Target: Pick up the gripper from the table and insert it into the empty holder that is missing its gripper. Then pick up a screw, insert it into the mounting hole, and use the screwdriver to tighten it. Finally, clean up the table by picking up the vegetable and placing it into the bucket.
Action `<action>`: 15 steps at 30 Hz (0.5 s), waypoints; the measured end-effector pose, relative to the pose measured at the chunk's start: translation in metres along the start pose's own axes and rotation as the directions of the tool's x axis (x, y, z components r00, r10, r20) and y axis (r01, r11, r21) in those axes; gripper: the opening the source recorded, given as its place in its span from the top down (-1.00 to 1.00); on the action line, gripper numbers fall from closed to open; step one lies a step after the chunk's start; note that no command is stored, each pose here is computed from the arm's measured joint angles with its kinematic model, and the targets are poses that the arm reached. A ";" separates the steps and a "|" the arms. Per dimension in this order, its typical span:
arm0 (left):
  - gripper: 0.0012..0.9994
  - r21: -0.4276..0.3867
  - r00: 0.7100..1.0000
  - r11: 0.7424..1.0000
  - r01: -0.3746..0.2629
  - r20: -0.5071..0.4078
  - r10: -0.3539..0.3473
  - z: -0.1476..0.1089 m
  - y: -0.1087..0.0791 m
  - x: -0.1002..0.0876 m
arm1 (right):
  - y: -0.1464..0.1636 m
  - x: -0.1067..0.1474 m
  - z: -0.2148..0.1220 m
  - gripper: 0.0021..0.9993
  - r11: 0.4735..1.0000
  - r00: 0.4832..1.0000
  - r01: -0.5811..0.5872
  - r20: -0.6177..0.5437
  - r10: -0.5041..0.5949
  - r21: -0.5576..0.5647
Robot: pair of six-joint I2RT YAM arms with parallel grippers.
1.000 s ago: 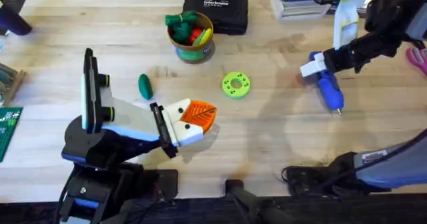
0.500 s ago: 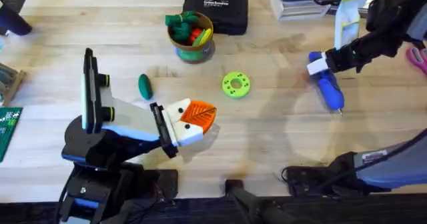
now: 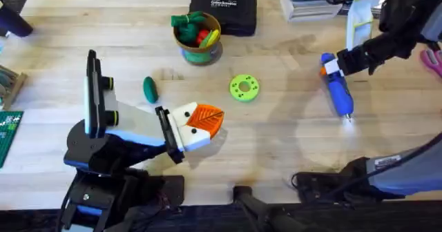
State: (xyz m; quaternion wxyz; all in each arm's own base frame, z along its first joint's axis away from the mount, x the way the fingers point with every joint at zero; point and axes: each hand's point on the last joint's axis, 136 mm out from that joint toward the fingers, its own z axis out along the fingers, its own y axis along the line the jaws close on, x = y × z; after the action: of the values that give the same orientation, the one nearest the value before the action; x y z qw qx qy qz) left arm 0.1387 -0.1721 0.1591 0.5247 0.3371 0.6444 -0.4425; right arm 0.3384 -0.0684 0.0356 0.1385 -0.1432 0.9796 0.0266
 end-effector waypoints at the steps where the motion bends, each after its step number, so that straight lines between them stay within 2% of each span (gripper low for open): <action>1: 0.99 0.000 1.000 1.000 0.000 0.000 0.000 0.000 0.000 0.000 | 0.000 0.000 0.000 0.94 1.000 1.000 0.000 -0.001 0.000 -0.001; 7: 0.99 0.000 1.000 1.000 0.000 0.000 0.000 0.000 0.000 0.000 | 0.003 0.000 -0.015 0.94 1.000 1.000 -0.001 0.010 0.001 0.006; 15: 0.99 0.000 1.000 1.000 0.000 0.000 0.000 0.000 0.000 0.000 | 0.000 -0.034 -0.103 0.94 0.989 0.962 -0.053 0.274 0.014 0.137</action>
State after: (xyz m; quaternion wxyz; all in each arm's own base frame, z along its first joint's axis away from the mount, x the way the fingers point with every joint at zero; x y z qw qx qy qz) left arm 0.1387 -0.1721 0.1591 0.5247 0.3371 0.6444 -0.4425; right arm 0.3429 -0.0682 0.1440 0.2811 -0.1112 0.9530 -0.0218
